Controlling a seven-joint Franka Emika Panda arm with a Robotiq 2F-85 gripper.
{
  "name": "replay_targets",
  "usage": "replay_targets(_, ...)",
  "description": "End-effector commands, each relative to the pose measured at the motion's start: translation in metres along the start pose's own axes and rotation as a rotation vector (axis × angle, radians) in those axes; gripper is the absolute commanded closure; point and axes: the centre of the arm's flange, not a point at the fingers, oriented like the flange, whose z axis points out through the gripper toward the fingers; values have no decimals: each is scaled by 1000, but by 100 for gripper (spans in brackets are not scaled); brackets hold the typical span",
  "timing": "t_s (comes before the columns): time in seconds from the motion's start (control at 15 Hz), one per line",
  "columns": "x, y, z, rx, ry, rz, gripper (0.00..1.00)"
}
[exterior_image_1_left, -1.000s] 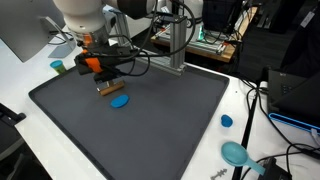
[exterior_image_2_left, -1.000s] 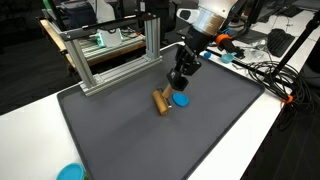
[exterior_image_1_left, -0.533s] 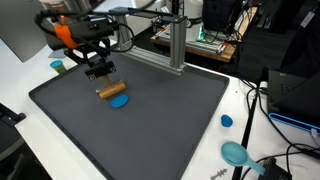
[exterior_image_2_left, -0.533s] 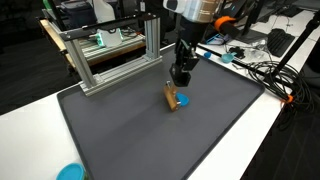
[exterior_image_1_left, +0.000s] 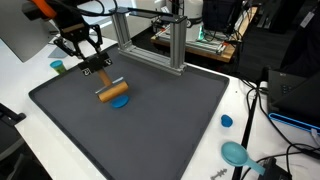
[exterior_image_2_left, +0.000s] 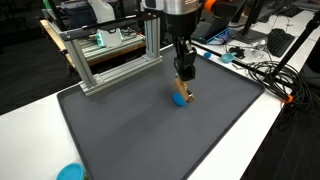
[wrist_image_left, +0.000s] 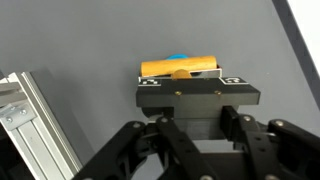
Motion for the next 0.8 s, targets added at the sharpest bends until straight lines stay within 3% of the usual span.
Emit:
replay_targets(0.0, 8, 6, 13, 6, -41, -14, 78)
replay_targets(0.27, 6, 10, 19, 71, -45, -58, 78)
replay_targets(0.33, 7, -2, 23, 37, -7, -34, 53)
replay_targets(0.47, 5, -2, 26, 53, -8, -44, 53)
replay_targets(0.53, 4, -3, 29, 48, 19, -34, 78)
replay_targets(0.73, 9, -2, 42, 0, 56, -32, 78)
